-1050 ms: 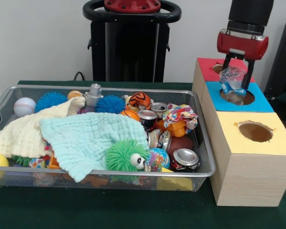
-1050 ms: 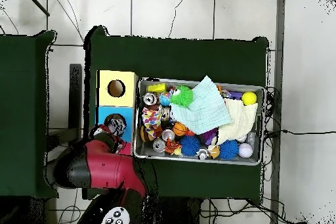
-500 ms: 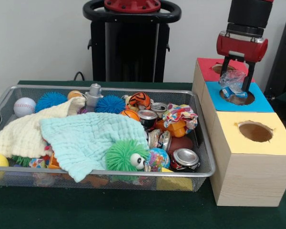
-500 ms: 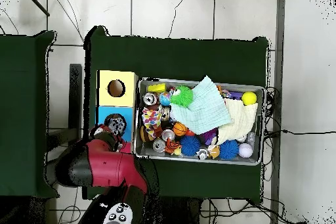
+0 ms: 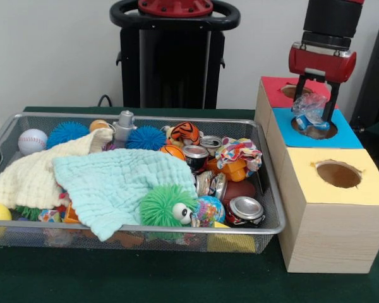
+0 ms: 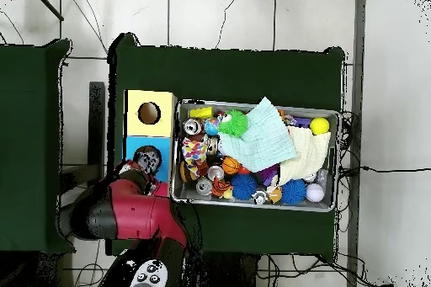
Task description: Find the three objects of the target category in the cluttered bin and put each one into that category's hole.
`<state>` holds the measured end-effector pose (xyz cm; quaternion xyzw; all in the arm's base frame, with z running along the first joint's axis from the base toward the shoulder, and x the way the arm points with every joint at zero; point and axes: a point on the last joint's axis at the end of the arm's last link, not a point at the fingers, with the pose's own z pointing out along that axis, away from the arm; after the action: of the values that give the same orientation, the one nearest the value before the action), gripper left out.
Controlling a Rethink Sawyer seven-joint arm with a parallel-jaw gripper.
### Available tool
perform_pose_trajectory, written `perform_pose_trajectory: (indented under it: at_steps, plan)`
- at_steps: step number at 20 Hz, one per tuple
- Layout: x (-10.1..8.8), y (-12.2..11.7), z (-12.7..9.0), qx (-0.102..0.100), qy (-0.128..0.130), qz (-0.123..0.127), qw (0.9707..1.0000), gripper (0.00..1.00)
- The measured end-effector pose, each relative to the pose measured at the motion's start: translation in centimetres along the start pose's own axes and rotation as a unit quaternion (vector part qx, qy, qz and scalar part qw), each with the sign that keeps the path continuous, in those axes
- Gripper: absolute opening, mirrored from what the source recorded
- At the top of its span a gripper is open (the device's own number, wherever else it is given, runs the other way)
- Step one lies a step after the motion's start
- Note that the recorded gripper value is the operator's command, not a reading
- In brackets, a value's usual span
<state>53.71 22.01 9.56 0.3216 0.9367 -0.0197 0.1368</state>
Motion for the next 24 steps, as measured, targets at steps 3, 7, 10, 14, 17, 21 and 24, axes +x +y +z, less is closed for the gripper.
perform_pose_trajectory:
  at_steps: [3, 7, 10, 14, 17, 21, 24]
  plan:
    - [0.81, -0.34, 0.58, 0.009, 0.0, -0.008, 0.9999, 1.0]
    - [0.95, -0.23, 0.91, 0.016, -0.008, -0.017, 0.9997, 1.0]
    - [1.11, -0.13, 0.94, 0.019, -0.012, -0.023, 0.9995, 1.0]
    - [1.22, 0.0, 1.02, 0.024, -0.018, -0.03, 0.9991, 1.0]
    - [1.19, 0.06, 1.03, 0.027, -0.016, -0.031, 0.999, 1.0]
    - [1.07, 0.1, 1.02, 0.03, -0.011, -0.03, 0.999, 1.0]
    - [0.86, 0.15, 0.99, 0.035, -0.003, -0.028, 0.999, 1.0]
